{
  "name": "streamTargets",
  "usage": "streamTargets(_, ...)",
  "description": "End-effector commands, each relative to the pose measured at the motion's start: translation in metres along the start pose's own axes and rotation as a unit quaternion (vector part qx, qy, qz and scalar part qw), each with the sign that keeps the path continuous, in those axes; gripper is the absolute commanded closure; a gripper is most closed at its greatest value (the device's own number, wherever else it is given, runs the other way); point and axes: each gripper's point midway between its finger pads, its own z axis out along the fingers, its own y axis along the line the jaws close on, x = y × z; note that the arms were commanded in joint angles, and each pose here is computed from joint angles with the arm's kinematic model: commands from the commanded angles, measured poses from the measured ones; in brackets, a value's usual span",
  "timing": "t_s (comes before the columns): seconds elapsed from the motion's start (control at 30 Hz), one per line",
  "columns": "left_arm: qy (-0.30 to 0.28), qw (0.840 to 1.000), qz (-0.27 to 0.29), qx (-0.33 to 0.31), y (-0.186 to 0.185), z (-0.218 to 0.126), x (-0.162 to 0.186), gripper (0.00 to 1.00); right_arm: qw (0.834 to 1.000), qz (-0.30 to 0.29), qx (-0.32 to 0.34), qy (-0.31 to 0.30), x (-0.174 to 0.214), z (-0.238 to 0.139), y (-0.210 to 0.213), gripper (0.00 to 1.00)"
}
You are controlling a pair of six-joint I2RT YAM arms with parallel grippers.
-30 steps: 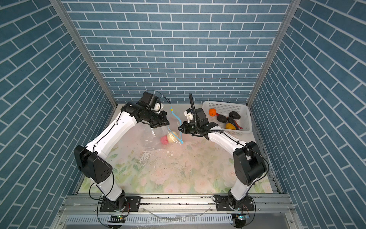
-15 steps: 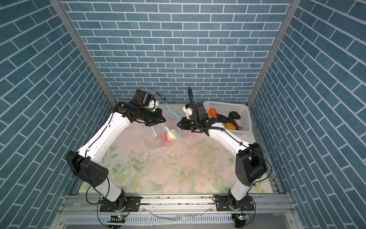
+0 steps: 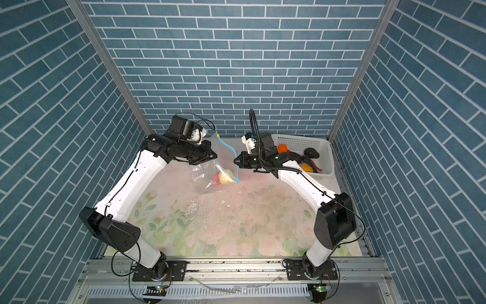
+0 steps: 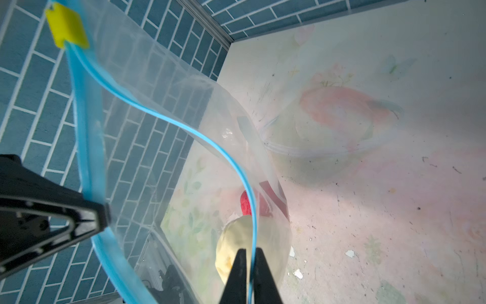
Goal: Place the food in the zip-top bag and seal the zipper
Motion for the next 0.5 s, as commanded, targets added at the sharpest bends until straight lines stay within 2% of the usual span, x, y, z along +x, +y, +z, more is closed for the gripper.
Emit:
streamTargets(0.0,-0.02,0.999,-0.001,0.031,-0.009,-0.02,-0.005,1.0,0.998,-0.042,-0.008,-0.036,-0.022,-0.026,0.028,0.91)
streamTargets(0.47,-0.024,0.994,-0.035,0.103,-0.028,-0.029,0.002,1.0,0.997,-0.065,-0.005,-0.045,-0.033,-0.045,0.061,0.92)
